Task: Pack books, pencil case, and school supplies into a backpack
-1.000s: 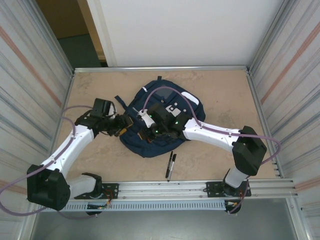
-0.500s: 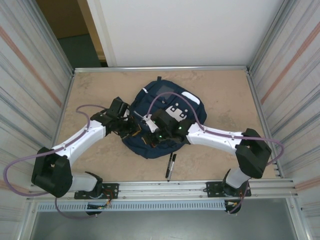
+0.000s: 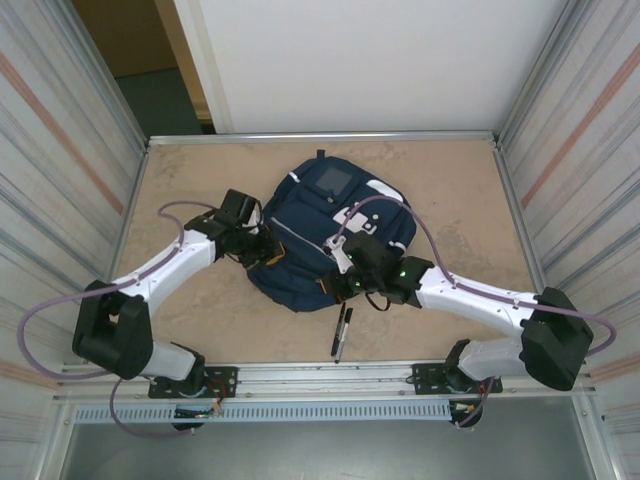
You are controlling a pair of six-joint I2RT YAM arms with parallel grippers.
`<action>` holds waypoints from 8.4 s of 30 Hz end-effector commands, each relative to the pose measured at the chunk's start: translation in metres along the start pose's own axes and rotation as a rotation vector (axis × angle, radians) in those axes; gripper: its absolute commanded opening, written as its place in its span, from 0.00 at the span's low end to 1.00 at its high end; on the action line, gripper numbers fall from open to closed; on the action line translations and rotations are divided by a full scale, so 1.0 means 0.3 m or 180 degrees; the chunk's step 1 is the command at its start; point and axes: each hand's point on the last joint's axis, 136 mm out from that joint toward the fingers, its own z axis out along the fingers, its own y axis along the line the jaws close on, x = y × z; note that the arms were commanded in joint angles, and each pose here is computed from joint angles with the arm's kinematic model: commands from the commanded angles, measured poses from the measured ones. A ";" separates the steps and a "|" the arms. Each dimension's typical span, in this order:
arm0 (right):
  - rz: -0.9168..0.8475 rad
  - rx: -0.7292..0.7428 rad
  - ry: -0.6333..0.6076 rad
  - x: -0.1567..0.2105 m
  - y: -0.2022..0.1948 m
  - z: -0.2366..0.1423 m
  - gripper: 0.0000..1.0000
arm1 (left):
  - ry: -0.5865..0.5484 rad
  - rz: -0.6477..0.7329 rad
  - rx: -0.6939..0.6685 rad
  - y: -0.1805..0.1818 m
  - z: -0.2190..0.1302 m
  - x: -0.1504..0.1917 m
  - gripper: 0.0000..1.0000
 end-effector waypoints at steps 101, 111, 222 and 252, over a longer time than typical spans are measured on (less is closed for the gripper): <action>-0.0227 -0.0439 -0.0010 -0.207 0.204 0.064 0.00 | -0.0601 -0.0330 -0.0001 0.087 -0.050 0.056 0.62; 0.0012 -0.0174 0.0195 -0.092 0.119 0.038 0.00 | -0.0902 -0.0126 0.0275 -0.059 -0.094 -0.103 0.16; -0.0333 -0.0444 0.0120 -0.073 -0.074 0.108 0.29 | -0.0686 0.0070 0.0360 -0.137 -0.103 0.004 0.00; 0.0236 -0.1236 0.0931 0.035 0.283 0.223 0.00 | -0.1127 -0.0407 0.0139 -0.037 -0.006 -0.023 0.00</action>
